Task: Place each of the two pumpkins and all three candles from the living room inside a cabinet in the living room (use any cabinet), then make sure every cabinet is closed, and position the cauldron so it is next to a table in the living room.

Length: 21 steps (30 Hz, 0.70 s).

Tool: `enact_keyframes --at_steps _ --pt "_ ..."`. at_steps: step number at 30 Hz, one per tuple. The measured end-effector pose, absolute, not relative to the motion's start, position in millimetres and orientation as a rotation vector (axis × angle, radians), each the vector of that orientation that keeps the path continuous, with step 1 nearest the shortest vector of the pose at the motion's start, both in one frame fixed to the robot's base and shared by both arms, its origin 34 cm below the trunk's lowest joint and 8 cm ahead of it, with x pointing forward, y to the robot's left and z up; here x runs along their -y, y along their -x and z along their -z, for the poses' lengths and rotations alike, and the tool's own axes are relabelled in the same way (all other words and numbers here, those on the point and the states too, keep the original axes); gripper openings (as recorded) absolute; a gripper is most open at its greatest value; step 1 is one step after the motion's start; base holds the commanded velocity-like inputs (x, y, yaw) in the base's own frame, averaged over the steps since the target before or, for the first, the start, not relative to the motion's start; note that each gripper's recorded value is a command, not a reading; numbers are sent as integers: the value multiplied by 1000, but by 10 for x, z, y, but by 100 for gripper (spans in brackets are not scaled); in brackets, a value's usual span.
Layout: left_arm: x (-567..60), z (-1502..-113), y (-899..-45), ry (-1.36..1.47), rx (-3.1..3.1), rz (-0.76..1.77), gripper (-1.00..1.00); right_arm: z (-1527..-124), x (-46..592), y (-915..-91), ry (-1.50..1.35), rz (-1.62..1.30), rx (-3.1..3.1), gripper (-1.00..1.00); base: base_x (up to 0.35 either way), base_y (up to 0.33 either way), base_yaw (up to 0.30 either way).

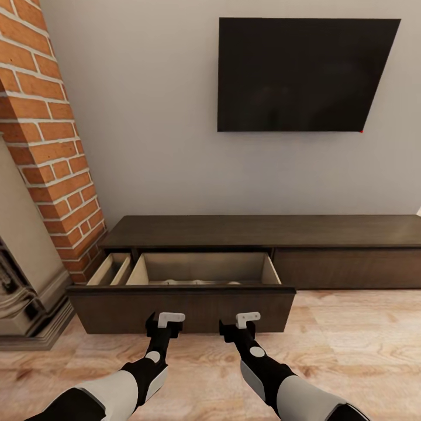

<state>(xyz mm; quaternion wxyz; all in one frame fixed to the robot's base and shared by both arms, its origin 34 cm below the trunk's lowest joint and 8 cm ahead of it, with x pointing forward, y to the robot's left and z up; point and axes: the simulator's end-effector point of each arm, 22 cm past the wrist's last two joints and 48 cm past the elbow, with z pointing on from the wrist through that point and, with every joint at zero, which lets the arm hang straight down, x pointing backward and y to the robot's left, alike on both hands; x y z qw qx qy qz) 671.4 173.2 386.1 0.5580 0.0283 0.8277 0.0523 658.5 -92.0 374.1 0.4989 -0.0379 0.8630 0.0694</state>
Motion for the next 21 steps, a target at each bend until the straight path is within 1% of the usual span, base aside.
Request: enact_keyframes --at_steps 6,17,21 --pt "-1733 -3862 -6713 -67 -1953 -124 100 -3740 922 -6582 90 -168 -2089 100 229 0 0" --pt "-1735 -3859 -6710 -67 -1954 -125 100 -3733 927 -6577 86 -168 -2092 100 317 0 0" --pt "-1736 -3856 -6710 -68 -1954 -125 100 -3730 928 -6578 86 -168 -2092 100 134 0 0"
